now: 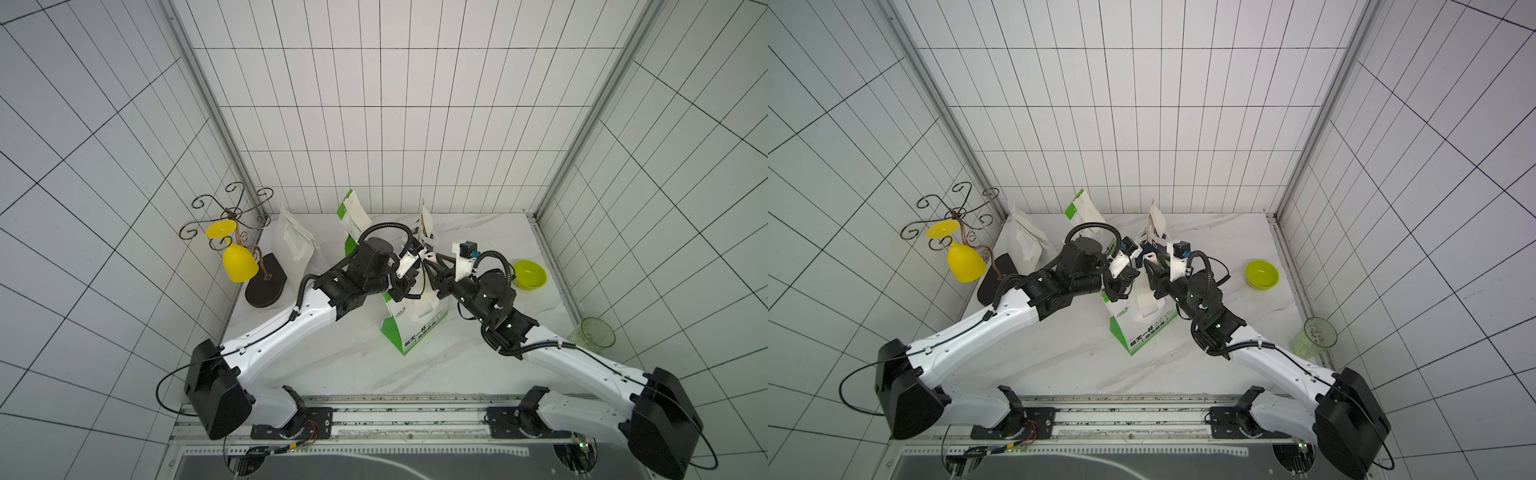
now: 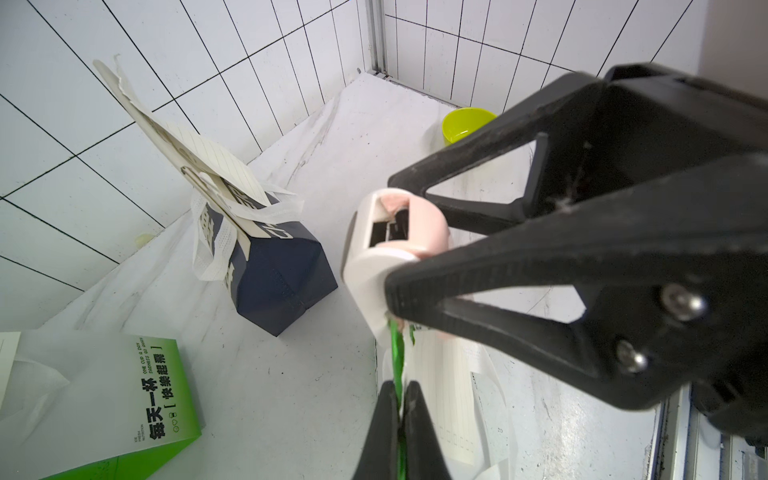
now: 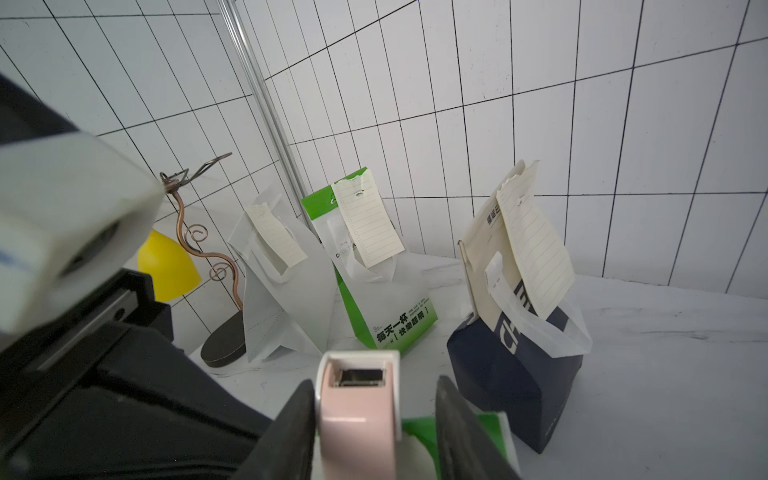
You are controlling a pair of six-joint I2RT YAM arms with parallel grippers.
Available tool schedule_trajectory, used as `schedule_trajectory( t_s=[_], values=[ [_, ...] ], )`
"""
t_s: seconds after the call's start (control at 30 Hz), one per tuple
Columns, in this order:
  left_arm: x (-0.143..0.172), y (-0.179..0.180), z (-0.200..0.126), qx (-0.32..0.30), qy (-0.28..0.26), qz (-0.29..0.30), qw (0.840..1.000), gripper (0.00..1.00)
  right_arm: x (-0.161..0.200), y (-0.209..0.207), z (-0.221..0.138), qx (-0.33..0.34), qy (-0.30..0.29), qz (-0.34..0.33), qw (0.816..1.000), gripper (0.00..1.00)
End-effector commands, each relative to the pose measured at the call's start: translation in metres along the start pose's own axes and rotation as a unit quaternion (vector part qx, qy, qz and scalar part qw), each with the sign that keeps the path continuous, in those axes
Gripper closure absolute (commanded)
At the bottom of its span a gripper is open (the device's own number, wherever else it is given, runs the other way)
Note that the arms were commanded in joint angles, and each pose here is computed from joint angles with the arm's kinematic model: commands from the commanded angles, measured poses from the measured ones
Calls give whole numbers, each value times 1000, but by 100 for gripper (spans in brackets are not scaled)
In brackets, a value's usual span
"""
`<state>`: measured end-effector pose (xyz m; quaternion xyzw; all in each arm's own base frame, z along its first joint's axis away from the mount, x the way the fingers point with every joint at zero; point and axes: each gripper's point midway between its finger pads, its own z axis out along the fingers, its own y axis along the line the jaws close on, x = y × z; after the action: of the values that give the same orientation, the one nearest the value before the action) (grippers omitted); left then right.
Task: Staple the receipts to the bags
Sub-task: Place the stapler in the takeout bag.
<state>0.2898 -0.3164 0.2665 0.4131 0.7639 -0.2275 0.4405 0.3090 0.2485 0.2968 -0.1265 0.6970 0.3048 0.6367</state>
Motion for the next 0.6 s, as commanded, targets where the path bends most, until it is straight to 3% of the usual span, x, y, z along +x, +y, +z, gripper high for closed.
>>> schedule_trajectory(
  t_s=[0.0, 0.23, 0.3, 0.33, 0.37, 0.47, 0.57],
  values=[
    [7, -2, -5, 3, 7, 13, 1000, 100, 20, -1, -12, -5, 30, 1, 1000, 47],
    [8, -4, -12, 18, 6, 45, 999, 100, -13, 12, -41, -33, 4, 3, 999, 37],
    [6, -6, -15, 35, -16, 62, 997, 100, -19, 18, -47, -48, 8, 1, 999, 35],
    [6, -8, -17, 49, -30, 70, 996, 100, -21, 20, -49, -55, 9, 1, 998, 34],
    [5, -13, -20, 75, -45, 80, 993, 100, -24, 23, -51, -63, 9, -1, 998, 25],
    [3, -17, -32, 131, -78, 103, 983, 100, -32, 26, -58, -74, 8, -11, 997, 24],
    [8, -21, -36, 162, -72, 140, 974, 100, -35, 33, -62, -109, 18, -23, 994, 24]
  ],
)
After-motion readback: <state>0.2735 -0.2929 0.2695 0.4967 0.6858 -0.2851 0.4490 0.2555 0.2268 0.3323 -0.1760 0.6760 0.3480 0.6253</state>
